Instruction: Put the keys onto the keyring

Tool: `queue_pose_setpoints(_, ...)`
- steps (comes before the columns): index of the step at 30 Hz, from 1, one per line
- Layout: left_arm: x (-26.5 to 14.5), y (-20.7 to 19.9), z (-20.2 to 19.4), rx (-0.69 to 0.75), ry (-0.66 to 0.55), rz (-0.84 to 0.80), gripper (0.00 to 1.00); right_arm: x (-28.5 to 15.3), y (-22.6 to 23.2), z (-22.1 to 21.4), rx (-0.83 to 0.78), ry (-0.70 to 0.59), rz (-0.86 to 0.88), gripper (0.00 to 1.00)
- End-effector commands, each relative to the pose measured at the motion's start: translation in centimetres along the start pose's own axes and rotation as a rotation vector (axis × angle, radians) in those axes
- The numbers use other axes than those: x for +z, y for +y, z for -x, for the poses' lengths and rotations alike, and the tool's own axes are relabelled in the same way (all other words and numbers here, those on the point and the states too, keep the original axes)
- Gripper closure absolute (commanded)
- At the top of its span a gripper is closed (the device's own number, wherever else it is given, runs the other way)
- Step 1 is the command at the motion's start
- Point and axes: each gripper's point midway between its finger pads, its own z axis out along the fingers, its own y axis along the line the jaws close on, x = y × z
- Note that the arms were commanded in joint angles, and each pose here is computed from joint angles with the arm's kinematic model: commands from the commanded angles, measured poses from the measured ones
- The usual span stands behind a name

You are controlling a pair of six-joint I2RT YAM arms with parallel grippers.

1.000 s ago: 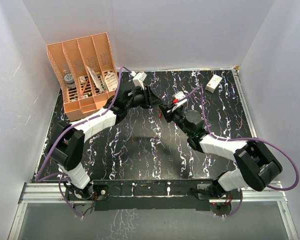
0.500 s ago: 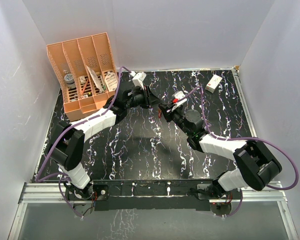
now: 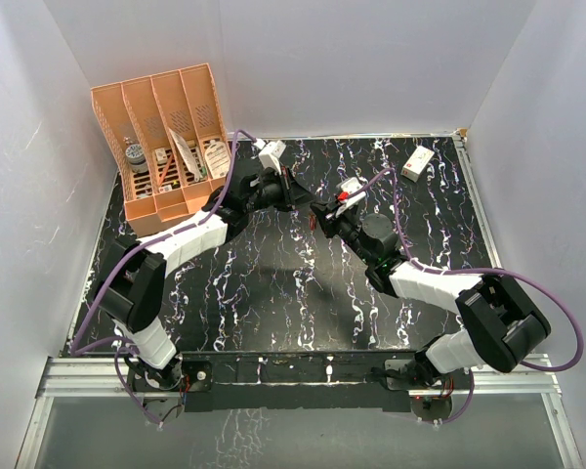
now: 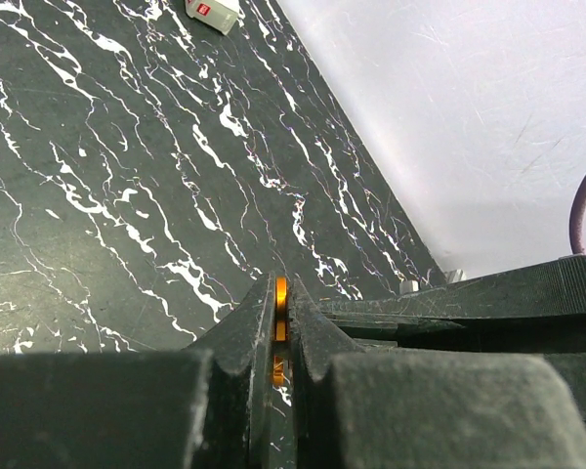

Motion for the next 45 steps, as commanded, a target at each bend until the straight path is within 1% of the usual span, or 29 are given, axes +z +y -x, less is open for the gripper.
queue_pose_setpoints(1, 0.3, -0.9, 0.8, 0.012, -0.008, -0.030, 1.00, 1.0, 0.2, 4.3, -0.014, -0.127, 0.007, 1.00)
queue_pose_setpoints(3, 0.3, -0.8, 0.9, 0.011, -0.012, -0.025, 1.00, 1.1, 0.2, 4.3, -0.011, -0.120, 0.005, 1.00)
queue_pose_setpoints(4, 0.2, -0.7, 0.9, 0.011, -0.014, -0.023, 1.00, 1.2, 0.2, 4.1, -0.009, -0.112, 0.005, 0.98)
queue_pose_setpoints(6, 0.2, -0.7, 0.9, 0.011, -0.016, -0.020, 1.00, 1.2, 0.3, 4.1, -0.009, -0.106, 0.010, 0.89)
queue_pose_setpoints(8, 0.1, -0.7, 1.0, 0.013, -0.020, -0.017, 1.00, 1.2, 0.4, 4.1, -0.008, -0.105, 0.018, 0.83)
queue_pose_setpoints(10, 0.1, -0.6, 1.1, 0.015, -0.023, -0.011, 1.00, 1.1, 0.5, 4.0, -0.004, -0.101, 0.019, 0.70)
queue_pose_setpoints(12, 0.1, -0.5, 1.1, 0.017, -0.026, -0.003, 1.00, 1.0, 0.5, 4.0, -0.002, -0.094, 0.020, 0.62)
queue_pose_setpoints(16, 0.1, -0.3, 1.3, 0.022, -0.029, 0.007, 1.00, 0.5, 0.1, 4.2, 0.003, -0.095, -0.003, 0.60)
queue_pose_setpoints(18, 0.1, -0.2, 1.1, 0.023, -0.025, 0.008, 1.00, 0.0, -0.1, 4.8, 0.012, -0.111, -0.016, 0.53)
queue_pose_setpoints(20, 0.0, -0.3, 1.2, 0.026, -0.028, 0.010, 1.00, -0.5, -0.2, 5.6, 0.020, -0.125, -0.024, 0.50)
queue_pose_setpoints(23, 0.0, -0.2, 1.3, 0.033, -0.029, 0.017, 1.00, -1.2, -0.5, 6.7, 0.034, -0.131, -0.045, 0.40)
queue_pose_setpoints(25, -0.1, -0.1, 1.5, 0.039, -0.033, 0.025, 1.00, -1.8, -1.6, 7.2, 0.057, -0.127, -0.113, 0.35)
queue_pose_setpoints(27, -0.2, -0.1, 1.7, 0.048, -0.036, 0.034, 1.00, -2.4, -2.9, 7.1, 0.077, -0.095, -0.191, 0.28)
queue_pose_setpoints(30, -0.7, 0.0, 2.2, 0.068, -0.048, 0.051, 1.00, -3.8, -5.5, 6.4, 0.119, -0.046, -0.358, 0.20)
queue_pose_setpoints(33, -1.4, 0.3, 2.6, 0.101, -0.059, 0.066, 1.00, -6.3, -9.1, 4.7, 0.200, 0.006, -0.610, 0.17)
queue_pose_setpoints(35, -2.2, 0.3, 3.0, 0.147, -0.081, 0.075, 1.00, -7.1, -9.9, 4.0, 0.215, 0.031, -0.674, 0.17)
queue_pose_setpoints(38, -3.8, -0.2, 4.3, 0.239, -0.172, 0.069, 1.00, -7.5, -9.8, 3.3, 0.224, 0.046, -0.674, 0.16)
queue_pose_setpoints(39, -4.4, -0.1, 4.0, 0.262, -0.196, 0.062, 1.00, -7.5, -9.7, 3.3, 0.229, 0.044, -0.668, 0.16)
queue_pose_setpoints(43, -7.3, -2.1, 5.3, 0.394, -0.355, -0.023, 1.00, -7.6, -9.5, 3.5, 0.234, 0.034, -0.650, 0.16)
queue_pose_setpoints(45, -8.1, -2.7, 5.6, 0.430, -0.392, -0.048, 1.00, -7.5, -9.2, 3.8, 0.232, 0.032, -0.631, 0.16)
